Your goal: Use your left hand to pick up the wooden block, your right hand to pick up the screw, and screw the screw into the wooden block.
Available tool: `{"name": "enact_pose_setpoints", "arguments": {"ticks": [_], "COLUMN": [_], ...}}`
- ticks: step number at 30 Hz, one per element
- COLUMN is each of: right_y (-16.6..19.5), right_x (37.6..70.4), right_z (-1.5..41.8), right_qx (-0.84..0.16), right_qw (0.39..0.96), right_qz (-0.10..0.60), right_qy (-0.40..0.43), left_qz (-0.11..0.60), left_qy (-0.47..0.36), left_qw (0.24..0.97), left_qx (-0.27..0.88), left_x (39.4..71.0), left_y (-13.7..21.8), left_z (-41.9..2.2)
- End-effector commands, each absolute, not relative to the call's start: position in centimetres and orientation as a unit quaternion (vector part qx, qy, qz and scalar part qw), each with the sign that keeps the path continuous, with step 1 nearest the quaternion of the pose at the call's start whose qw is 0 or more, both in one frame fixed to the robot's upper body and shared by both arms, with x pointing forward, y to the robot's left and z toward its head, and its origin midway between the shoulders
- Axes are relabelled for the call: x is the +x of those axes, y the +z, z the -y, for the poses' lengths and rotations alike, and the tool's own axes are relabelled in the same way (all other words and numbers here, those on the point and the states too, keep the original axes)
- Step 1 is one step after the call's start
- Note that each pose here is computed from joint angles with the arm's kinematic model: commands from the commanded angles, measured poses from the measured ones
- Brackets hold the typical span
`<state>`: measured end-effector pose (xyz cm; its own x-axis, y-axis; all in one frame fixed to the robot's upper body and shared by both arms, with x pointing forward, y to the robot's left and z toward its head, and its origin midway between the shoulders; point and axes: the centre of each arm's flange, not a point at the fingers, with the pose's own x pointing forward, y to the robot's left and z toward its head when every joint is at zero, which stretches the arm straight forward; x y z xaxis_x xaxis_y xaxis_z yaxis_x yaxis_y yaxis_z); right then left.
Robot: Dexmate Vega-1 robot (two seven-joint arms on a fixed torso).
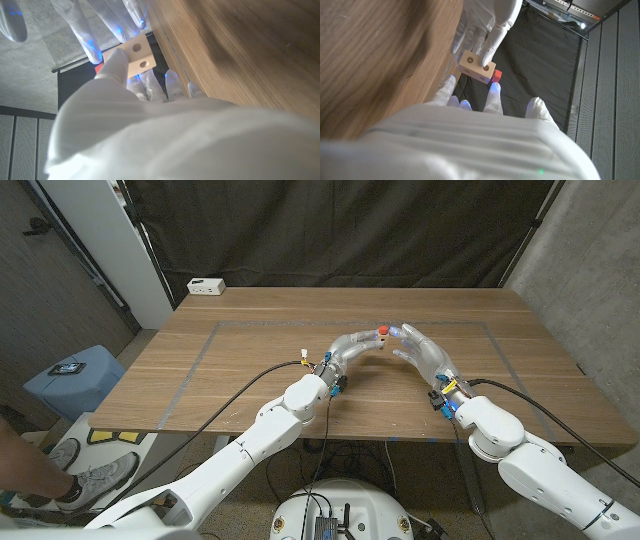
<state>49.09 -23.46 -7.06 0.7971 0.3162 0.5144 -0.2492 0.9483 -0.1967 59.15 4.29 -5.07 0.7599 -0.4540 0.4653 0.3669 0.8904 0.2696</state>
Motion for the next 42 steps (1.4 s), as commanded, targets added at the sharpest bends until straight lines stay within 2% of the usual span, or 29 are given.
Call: {"name": "enact_pose_setpoints", "arguments": {"ticks": [1,42], "right_y": [-6.8,-6.0], "right_x": [49.6,51.1], "right_z": [23.8,23.1], "right_qx": [-0.061,-0.075], "right_qw": [0.947,0.943], "right_qz": [0.277,0.27], "right_qy": [0.153,0.178], "left_qz": [0.267,0.264], "left_qy": [-0.221,-0.22], "left_qw": [0.934,0.935], "left_qx": [0.083,0.084], "left_x": [59.1,59.1], "left_y": [-5.1,-5.3], "left_z": [-4.3,-4.3]}}
